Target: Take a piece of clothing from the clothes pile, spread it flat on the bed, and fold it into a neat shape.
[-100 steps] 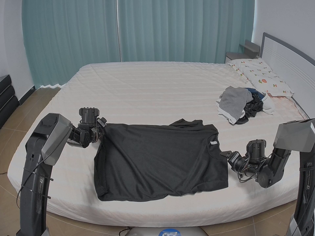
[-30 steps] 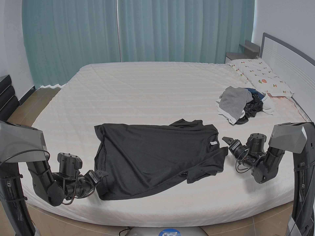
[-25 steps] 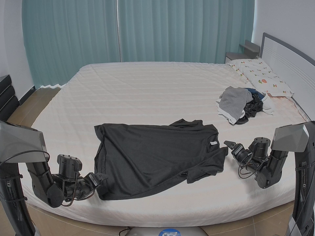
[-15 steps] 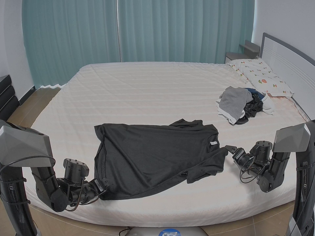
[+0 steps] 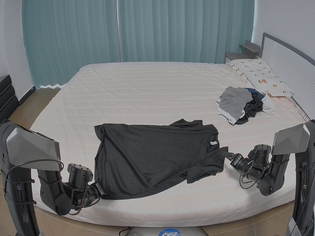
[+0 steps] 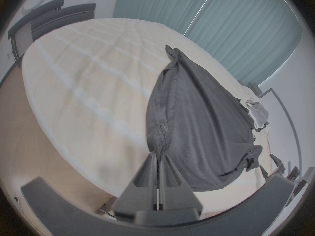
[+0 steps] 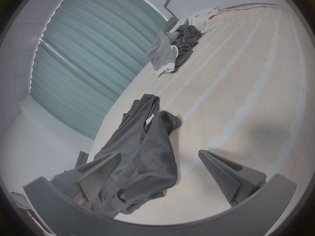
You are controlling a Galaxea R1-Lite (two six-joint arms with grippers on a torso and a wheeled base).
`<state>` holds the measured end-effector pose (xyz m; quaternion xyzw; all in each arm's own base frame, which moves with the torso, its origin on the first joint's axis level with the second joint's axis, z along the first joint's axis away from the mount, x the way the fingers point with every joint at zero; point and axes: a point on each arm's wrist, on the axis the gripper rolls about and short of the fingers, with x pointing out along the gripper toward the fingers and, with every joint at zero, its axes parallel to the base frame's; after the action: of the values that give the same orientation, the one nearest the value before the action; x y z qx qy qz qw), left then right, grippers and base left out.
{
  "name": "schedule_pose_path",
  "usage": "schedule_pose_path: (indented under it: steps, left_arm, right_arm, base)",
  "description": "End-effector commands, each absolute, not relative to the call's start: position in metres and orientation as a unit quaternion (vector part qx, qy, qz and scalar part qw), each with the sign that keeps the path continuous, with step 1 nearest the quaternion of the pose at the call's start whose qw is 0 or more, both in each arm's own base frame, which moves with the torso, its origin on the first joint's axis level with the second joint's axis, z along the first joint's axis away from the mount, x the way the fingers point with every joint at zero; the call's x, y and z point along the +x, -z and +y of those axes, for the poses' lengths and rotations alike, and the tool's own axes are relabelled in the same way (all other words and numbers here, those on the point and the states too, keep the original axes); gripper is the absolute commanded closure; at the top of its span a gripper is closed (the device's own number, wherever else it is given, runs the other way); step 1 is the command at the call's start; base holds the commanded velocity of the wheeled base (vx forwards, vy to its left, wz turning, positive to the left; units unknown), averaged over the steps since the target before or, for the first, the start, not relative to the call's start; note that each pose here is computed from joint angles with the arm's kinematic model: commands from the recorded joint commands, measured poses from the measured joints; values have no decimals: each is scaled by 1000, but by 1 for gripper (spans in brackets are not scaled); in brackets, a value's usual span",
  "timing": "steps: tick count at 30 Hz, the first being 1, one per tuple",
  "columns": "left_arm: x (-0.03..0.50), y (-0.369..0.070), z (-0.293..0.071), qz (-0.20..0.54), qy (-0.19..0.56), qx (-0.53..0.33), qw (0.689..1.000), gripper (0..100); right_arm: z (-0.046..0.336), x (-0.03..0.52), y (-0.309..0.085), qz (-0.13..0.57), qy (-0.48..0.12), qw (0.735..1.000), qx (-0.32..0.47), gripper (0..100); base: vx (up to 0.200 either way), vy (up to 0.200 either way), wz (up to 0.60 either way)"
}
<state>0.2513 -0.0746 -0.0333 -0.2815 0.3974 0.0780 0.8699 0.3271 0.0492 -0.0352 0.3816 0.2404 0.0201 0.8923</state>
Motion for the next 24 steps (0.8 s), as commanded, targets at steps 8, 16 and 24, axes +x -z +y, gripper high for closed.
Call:
schedule_pose_path:
  steps: [8, 16, 24]
  left_arm:
    - [249, 20, -39, 389, -156, -206, 884, 100]
    - [252, 19, -39, 386, -153, -213, 884, 100]
    - [274, 17, -33, 357, -159, -294, 872, 100]
  right_arm:
    - [61, 319, 39, 261, -33, 893, 366, 0]
    - [67, 315, 44, 276, -39, 890, 361, 0]
    - [78, 320, 51, 281, -58, 889, 358, 0]
  base:
    - [0, 0, 0]
    - [0, 0, 0]
    - [0, 0, 0]
